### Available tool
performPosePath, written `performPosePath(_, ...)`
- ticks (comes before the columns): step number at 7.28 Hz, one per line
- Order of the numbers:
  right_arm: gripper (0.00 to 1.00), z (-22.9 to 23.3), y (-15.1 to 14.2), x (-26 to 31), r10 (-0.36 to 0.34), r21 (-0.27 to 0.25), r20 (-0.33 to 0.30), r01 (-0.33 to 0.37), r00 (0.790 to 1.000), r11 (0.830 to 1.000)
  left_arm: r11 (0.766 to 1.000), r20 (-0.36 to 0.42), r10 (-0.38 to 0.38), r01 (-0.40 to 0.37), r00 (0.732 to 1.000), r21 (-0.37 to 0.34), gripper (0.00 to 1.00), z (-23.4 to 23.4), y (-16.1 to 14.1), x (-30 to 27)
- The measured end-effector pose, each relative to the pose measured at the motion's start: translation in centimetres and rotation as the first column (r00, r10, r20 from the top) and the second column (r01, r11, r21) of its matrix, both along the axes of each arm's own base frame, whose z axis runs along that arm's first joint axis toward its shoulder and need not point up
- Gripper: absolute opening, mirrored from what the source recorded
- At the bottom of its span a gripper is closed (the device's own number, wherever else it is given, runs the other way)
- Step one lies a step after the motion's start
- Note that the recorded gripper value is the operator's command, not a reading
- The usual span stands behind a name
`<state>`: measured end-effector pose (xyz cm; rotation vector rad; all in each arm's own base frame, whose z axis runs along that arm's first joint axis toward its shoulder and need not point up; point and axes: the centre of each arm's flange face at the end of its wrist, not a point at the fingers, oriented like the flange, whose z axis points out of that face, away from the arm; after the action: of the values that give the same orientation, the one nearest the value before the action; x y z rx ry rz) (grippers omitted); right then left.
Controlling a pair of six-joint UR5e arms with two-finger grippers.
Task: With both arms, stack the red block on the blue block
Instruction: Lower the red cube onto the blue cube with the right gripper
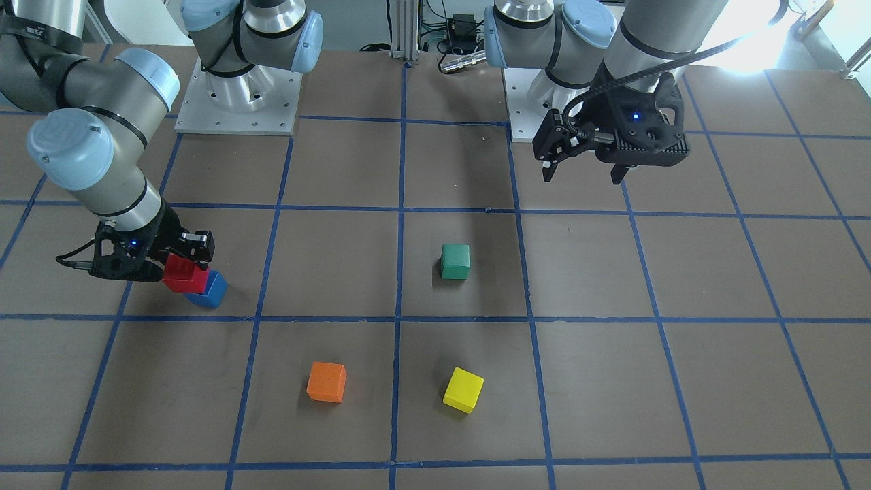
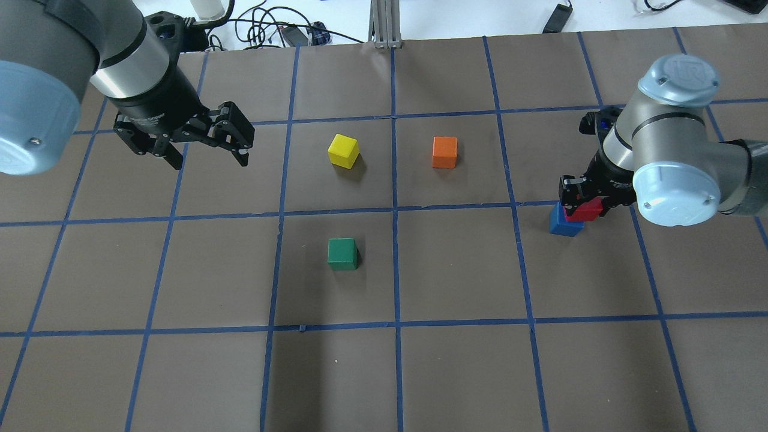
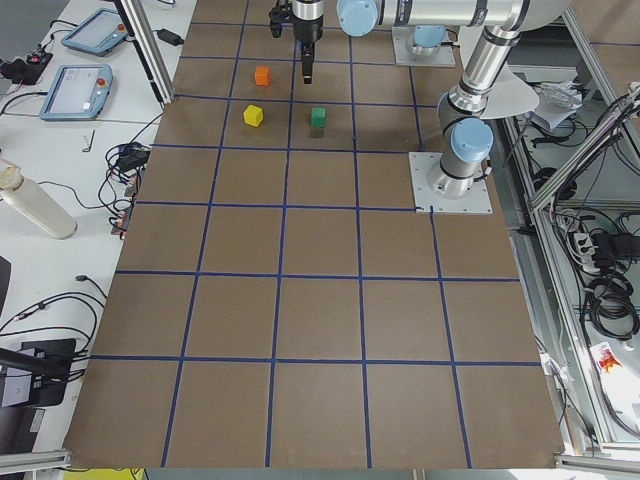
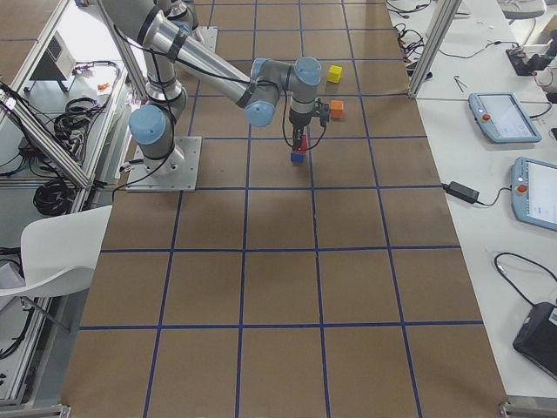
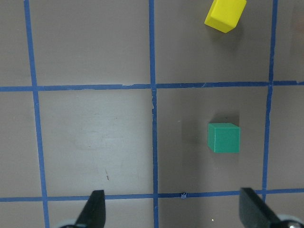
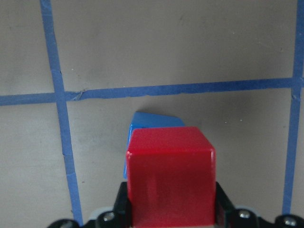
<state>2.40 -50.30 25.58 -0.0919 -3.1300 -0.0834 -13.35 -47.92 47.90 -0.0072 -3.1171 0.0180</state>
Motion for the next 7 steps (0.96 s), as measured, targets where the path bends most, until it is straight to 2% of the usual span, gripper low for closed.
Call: performPosePath(7,0.10,-0.31,-0.21,-0.05,-0.112,0.000,-0.007,0.112,0.994,0.994,1.000,0.003,0.000,0.000,1.000,-0.009,1.00,0.46,0.02,0.06)
